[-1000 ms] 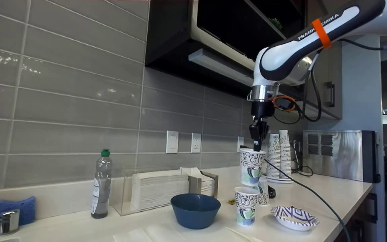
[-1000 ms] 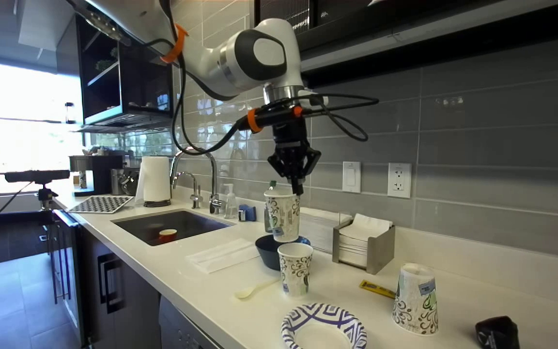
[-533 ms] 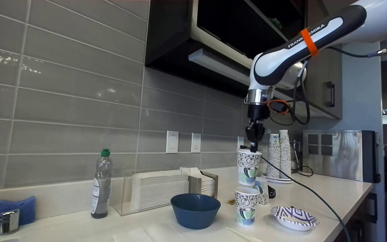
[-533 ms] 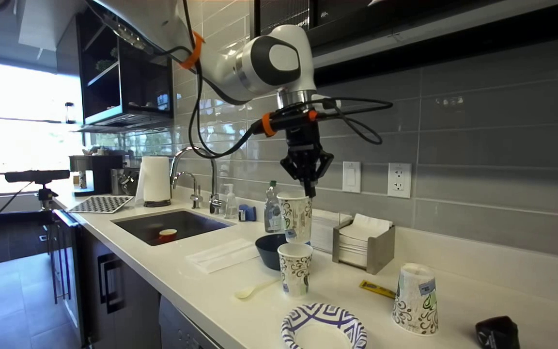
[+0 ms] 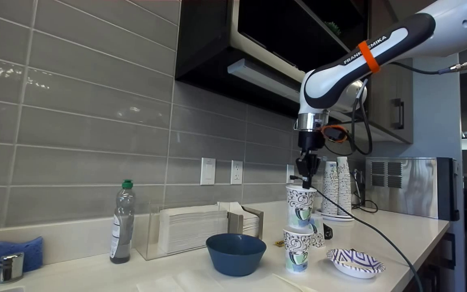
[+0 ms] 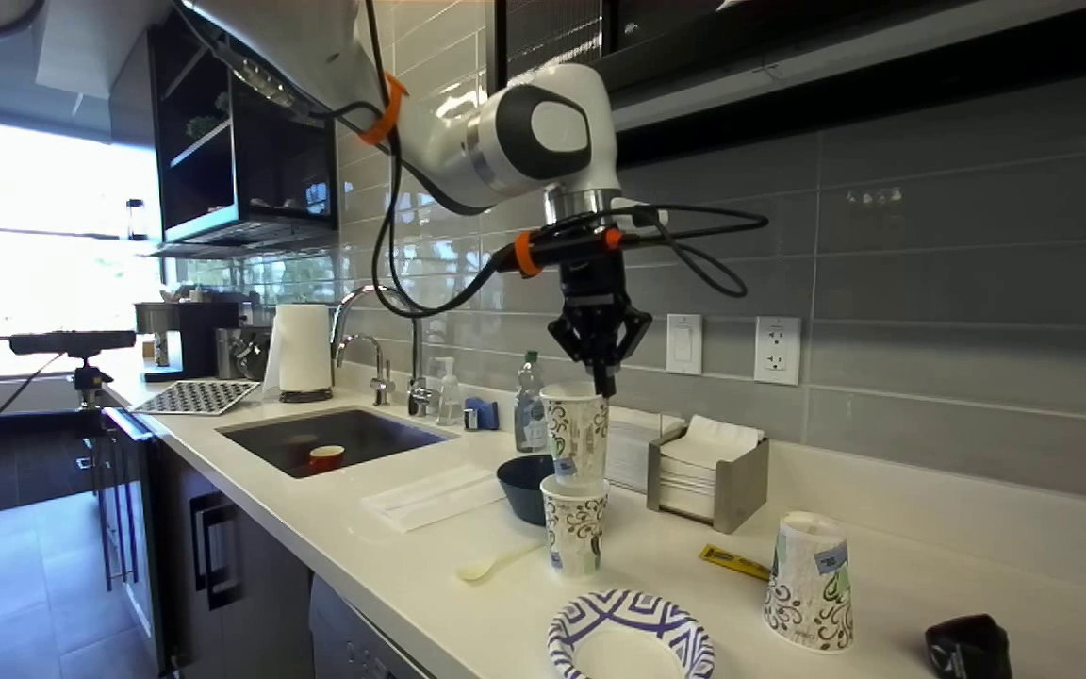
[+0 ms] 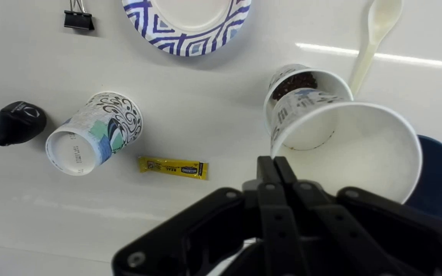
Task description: Stack up the two paper cups on the left, put the paper cups in the blue bowl and move the blue bowl to the left
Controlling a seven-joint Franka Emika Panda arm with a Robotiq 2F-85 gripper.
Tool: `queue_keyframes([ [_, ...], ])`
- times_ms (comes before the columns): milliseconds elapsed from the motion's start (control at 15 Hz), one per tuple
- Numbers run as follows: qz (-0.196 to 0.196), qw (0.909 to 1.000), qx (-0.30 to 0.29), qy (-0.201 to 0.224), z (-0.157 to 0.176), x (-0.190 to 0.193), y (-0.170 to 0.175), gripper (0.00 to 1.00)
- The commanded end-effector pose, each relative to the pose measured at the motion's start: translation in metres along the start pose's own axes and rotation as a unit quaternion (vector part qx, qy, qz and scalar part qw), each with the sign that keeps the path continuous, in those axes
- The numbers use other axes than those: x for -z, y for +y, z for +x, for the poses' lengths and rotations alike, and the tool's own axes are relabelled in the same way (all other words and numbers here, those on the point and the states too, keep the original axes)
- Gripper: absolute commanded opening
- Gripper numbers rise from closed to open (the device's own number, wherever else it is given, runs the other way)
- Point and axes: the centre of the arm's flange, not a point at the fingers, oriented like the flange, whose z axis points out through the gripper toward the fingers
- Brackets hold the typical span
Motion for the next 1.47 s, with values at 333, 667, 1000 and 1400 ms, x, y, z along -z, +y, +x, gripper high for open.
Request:
queue_keyframes([
  [333,0.007,0.9998,0.007,-0.016,0.009,-0.018,0.000,0.01],
  [667,0.014,0.9996,0.008,-0.021,0.010,-0.025,0.000,0.30],
  [1000,0.016,0.9997,-0.002,-0.018,0.003,-0.026,-0.001,0.64],
  [1400,0.050,0.9980,-0.038,-0.002,-0.019,-0.047,0.010,1.00],
])
